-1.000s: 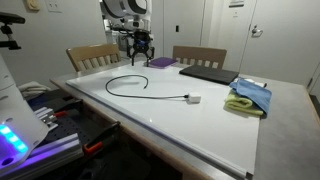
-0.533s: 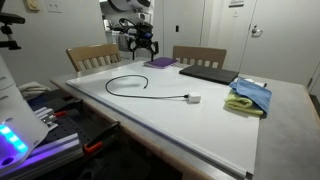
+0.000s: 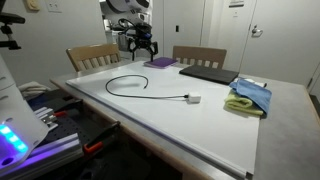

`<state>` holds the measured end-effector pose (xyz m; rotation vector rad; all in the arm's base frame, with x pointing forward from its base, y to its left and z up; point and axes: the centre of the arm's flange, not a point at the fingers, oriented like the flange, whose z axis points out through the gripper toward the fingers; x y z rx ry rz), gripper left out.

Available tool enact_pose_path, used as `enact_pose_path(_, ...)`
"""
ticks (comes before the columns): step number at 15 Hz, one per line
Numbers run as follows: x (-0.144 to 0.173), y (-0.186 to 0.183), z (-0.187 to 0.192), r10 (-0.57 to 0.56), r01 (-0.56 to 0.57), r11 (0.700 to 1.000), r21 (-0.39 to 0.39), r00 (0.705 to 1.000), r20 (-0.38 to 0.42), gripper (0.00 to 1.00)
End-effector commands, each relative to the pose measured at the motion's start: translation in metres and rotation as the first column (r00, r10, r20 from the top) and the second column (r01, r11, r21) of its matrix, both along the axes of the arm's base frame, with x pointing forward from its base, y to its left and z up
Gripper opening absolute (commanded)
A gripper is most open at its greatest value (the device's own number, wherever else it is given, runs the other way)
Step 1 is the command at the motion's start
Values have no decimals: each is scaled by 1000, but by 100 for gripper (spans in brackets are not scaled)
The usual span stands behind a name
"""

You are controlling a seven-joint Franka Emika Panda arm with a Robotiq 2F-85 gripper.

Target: Bring the ends of the charger to the center

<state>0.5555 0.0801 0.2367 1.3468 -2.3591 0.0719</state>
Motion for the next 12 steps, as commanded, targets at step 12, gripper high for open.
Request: enact_pose_path(12, -8, -89, -3, 685, -684, 723, 98, 728, 23, 100)
